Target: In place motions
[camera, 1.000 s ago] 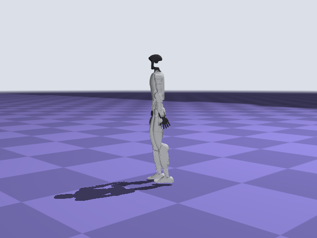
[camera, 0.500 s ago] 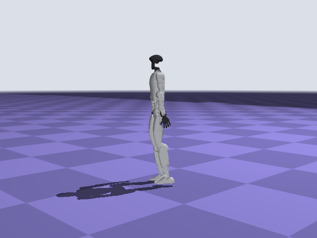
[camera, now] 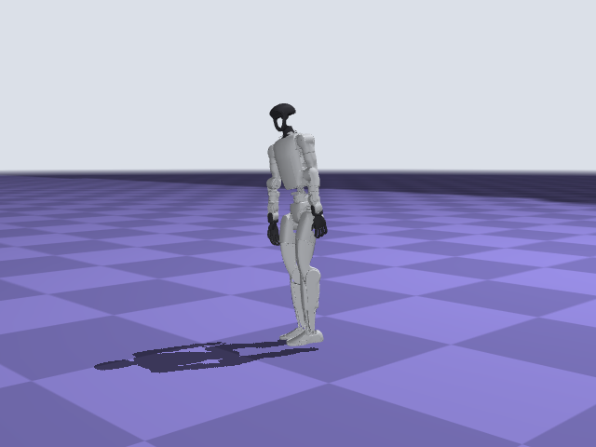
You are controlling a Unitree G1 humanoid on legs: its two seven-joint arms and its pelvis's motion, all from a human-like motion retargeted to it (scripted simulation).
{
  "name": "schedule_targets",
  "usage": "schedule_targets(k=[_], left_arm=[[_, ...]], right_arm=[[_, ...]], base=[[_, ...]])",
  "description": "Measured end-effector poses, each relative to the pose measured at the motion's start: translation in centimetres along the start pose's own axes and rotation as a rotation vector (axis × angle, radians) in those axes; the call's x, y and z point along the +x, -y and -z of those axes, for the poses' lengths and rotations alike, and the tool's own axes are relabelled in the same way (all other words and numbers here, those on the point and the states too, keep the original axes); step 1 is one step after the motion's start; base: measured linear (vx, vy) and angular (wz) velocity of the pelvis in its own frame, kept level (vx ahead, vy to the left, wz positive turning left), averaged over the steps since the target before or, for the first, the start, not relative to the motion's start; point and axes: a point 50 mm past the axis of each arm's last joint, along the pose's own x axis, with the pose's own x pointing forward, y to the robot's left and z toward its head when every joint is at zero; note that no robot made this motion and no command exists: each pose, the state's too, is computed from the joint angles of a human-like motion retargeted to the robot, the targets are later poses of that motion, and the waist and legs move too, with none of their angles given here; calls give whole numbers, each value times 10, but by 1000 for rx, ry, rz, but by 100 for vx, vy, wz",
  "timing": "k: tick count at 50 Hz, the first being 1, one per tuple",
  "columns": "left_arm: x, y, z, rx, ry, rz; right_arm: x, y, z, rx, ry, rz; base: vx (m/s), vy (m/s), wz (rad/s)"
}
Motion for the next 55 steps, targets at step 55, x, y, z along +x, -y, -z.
schedule_targets(k=[55], left_arm=[[-7, -23, 35, -73, -200, -78]], right_arm=[[2, -31, 23, -321, 23, -79]], base=[[-10, 11, 140]])
